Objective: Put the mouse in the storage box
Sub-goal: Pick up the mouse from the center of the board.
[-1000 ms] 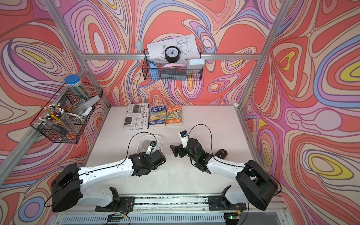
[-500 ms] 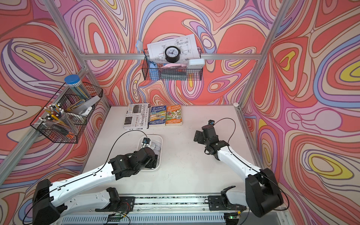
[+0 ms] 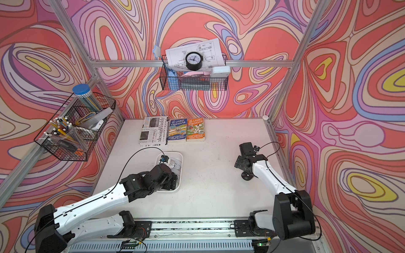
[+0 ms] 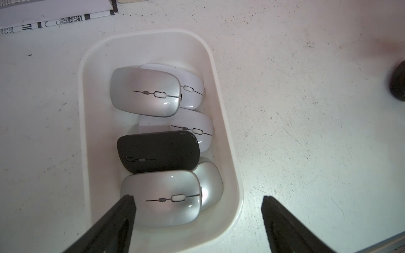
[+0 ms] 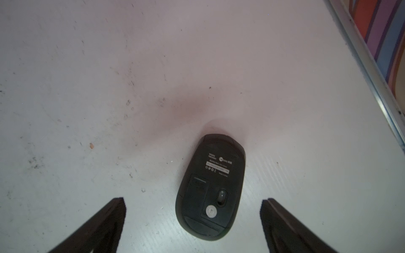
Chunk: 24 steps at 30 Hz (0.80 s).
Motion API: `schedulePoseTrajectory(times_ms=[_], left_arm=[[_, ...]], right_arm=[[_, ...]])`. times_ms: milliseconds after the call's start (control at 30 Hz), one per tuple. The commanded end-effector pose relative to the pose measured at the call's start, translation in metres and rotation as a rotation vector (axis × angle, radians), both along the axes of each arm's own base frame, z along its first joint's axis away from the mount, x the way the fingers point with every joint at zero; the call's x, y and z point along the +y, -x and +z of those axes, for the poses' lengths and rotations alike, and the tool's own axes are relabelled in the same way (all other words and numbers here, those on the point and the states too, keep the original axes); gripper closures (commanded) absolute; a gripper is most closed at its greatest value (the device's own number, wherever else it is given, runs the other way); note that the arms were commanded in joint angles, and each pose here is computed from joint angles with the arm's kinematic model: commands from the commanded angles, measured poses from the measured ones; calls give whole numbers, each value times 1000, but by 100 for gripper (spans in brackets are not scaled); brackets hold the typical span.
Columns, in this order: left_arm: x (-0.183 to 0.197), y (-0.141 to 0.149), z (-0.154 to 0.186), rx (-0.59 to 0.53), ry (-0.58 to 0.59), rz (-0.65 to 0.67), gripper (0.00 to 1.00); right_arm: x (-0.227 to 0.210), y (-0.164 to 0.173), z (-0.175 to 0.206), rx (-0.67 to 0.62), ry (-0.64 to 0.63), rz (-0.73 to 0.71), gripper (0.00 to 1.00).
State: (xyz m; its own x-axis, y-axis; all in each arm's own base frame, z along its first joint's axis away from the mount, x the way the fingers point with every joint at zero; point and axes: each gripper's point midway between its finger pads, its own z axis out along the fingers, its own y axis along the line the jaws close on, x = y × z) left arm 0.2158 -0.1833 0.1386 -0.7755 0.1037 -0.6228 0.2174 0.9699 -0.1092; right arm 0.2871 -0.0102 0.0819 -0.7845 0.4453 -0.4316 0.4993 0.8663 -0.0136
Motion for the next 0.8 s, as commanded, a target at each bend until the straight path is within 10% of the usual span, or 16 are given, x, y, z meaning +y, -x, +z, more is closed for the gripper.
schedulePoseTrajectory(times_ms=[0, 767], left_arm=[[1, 1, -1, 0, 14, -13, 12], [1, 1, -5, 20, 11, -15, 12]], right_arm=[[-1, 17, -15, 77, -24, -26, 2], [8, 17, -77, 185, -171, -91, 9]])
